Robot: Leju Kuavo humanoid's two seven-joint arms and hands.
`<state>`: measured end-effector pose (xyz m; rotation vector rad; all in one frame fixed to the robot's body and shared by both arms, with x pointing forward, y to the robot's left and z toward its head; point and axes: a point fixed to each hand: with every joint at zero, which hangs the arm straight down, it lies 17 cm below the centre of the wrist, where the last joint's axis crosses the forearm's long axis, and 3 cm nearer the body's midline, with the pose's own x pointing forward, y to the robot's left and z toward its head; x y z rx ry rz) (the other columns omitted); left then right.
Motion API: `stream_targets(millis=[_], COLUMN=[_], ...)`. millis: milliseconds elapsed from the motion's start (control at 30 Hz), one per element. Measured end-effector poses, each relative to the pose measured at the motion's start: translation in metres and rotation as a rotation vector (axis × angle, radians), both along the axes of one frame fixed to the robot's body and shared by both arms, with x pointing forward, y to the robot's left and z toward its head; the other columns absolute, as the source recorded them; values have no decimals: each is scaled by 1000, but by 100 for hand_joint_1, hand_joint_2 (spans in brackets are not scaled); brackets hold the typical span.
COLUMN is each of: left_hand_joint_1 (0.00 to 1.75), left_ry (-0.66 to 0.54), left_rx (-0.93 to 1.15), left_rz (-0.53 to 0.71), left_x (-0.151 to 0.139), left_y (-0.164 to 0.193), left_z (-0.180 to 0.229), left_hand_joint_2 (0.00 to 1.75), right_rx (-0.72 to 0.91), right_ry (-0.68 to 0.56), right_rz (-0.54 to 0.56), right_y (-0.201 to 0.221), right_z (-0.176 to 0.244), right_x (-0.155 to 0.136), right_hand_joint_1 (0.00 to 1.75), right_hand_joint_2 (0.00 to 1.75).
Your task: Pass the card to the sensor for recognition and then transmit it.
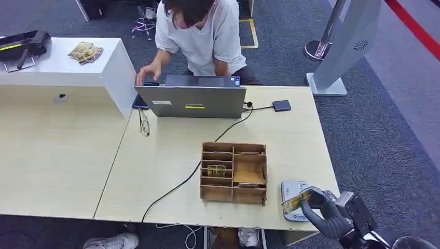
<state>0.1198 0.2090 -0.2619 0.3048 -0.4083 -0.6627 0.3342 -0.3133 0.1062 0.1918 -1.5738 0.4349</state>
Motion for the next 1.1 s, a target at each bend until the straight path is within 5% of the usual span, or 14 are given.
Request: stream_targets(millis=[333, 1100], left_hand_joint_1=[0, 0], left_ry=[-2, 14], left_rx=[8, 16], left_rz=[9, 13], left_x=[0, -2], left_y=[3, 4], left_z=[0, -1], left_hand_joint_2=[0, 0], right_rx=[-213, -432], right_ry=[50, 27], right_rz=[-89, -133], right_y=[-32, -21], right_z=[-25, -43], right_x=[4, 22], right_hand_joint_1=[175, 175], right_hand_joint_2=[175, 175])
